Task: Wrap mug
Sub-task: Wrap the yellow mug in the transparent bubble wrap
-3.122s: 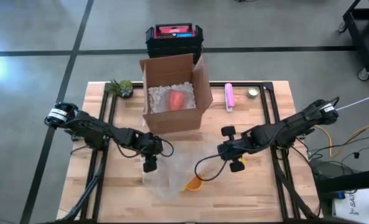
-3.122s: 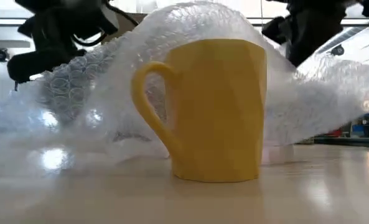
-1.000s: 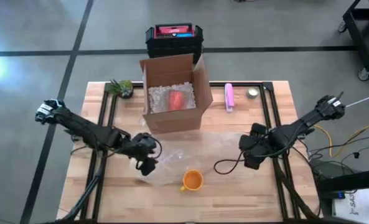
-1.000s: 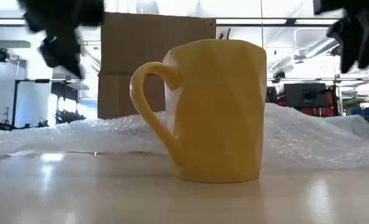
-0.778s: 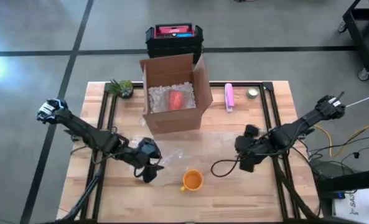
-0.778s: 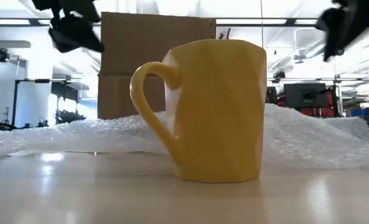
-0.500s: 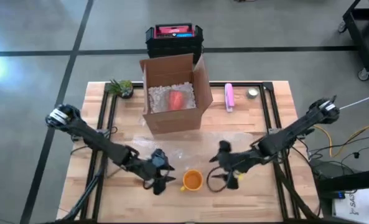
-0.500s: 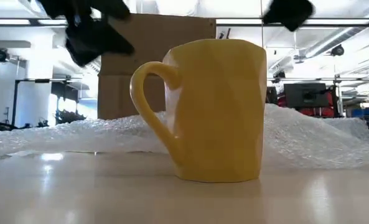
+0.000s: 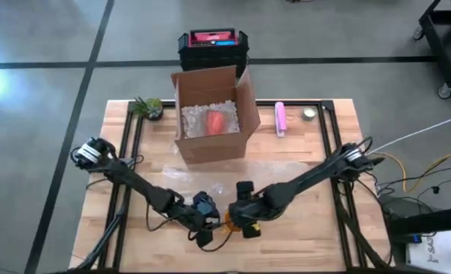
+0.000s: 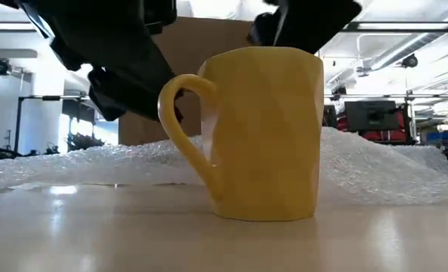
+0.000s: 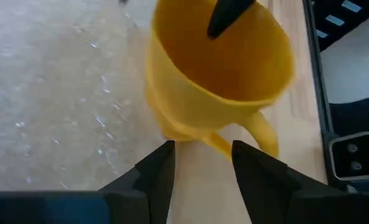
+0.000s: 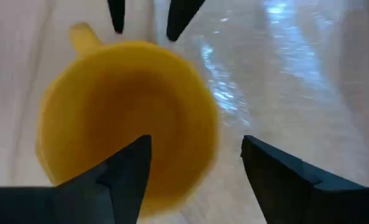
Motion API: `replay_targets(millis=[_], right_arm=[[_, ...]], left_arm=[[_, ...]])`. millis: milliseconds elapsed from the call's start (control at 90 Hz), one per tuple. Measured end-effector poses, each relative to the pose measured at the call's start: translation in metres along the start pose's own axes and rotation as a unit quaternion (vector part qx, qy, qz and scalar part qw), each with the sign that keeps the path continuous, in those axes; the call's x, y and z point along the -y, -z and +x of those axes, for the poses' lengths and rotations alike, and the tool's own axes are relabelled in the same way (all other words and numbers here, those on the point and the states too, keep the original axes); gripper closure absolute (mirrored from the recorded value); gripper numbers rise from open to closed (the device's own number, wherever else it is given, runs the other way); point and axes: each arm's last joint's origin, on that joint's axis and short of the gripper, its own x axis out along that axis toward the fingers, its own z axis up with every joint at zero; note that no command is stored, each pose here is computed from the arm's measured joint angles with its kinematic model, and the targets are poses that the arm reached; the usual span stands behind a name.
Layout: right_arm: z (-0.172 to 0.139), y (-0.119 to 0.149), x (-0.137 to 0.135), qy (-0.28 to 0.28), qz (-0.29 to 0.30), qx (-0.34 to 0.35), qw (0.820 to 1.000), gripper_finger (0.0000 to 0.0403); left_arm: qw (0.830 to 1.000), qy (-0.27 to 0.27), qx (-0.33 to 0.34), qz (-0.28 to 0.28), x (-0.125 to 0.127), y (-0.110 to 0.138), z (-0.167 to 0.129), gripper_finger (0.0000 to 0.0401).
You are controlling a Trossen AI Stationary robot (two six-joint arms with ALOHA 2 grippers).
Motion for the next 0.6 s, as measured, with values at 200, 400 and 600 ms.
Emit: replay_targets(millis=[200, 400, 600], right_arm=[[0.023, -0.001, 0.0, 0.012, -0.008, -0.035, 0.999, 0.0248], [0.007, -0.001, 0.0, 0.008, -0.017, -0.045, 0.999, 0.0383], [-0.065, -0.004, -0.002, 0.008, -0.021, 0.014, 1.0, 0.0376]], left_arm=[[1.0, 0.008, -0.006, 0.005, 0.006, 0.006, -0.003, 0.0279], [1.0, 0.008, -0.007, 0.007, 0.007, 0.006, -0.003, 0.0296], [0.999, -0.035, 0.024, 0.008, 0.002, 0.007, -0.003, 0.0309]])
